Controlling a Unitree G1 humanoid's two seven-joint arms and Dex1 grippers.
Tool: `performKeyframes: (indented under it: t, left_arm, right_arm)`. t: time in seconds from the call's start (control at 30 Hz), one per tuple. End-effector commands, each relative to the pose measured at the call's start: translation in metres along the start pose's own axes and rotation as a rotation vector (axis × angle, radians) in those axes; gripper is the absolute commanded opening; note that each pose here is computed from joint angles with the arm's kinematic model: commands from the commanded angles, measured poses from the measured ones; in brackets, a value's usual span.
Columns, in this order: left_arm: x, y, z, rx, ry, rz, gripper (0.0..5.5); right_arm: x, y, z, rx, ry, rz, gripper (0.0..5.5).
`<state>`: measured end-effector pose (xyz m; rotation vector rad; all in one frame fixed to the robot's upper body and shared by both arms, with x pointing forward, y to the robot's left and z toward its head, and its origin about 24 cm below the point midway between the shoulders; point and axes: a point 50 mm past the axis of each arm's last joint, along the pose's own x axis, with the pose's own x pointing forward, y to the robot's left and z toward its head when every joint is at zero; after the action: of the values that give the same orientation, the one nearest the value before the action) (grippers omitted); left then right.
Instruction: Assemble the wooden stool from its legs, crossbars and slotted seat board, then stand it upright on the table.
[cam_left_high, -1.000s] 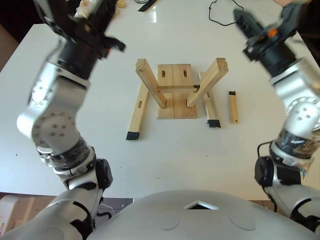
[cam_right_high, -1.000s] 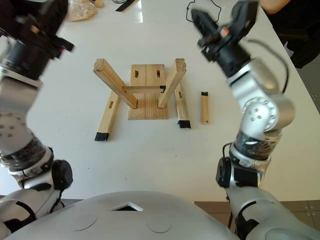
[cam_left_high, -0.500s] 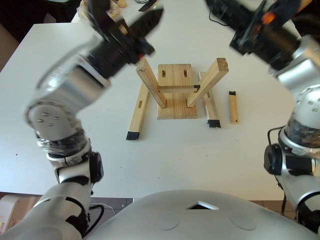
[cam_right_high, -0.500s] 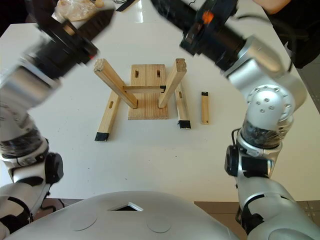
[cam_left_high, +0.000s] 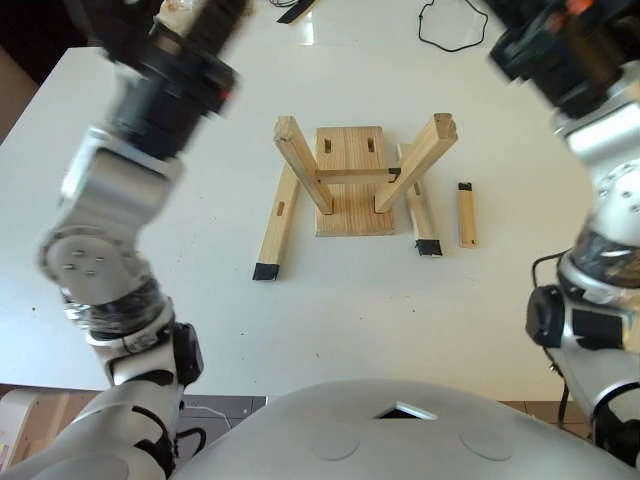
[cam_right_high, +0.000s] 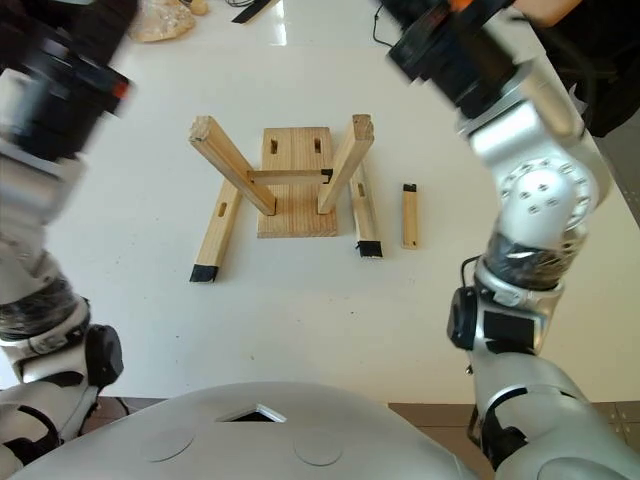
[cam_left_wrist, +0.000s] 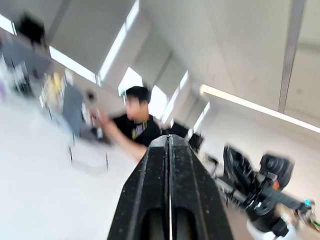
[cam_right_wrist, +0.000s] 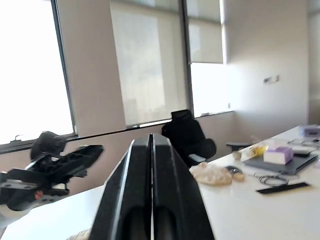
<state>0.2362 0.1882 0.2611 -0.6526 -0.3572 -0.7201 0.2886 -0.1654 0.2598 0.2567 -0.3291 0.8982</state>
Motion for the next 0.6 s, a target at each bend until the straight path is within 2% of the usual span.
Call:
performKeyframes:
  t: [0.03,0.13,0.2,0.33,0.6]
  left_arm:
    - [-0.053,0.050,-0.029,0.231,0.367,0.167,0.00]
    - [-0.098,0.065,-0.083,0.276,0.744,0.126,0.00]
    - [-0.118,0.065,-0.111,0.283,0.907,0.068,0.00]
    - [-0.110,0.059,-0.133,0.261,0.902,-0.016,0.00]
    - [-0.112,0.063,-0.144,0.309,0.921,0.010,0.00]
  right_arm:
    - [-0.036,-0.047,-0.080,-0.125,0.422,-0.099,0.04]
    - [-0.045,-0.044,-0.139,-0.200,0.654,0.059,0.04]
    - [-0.039,-0.028,-0.160,-0.268,0.701,0.242,0.04]
    - [-0.015,-0.005,-0.171,-0.228,0.603,0.405,0.04]
    - [-0.027,0.033,-0.197,-0.166,0.652,0.596,0.04]
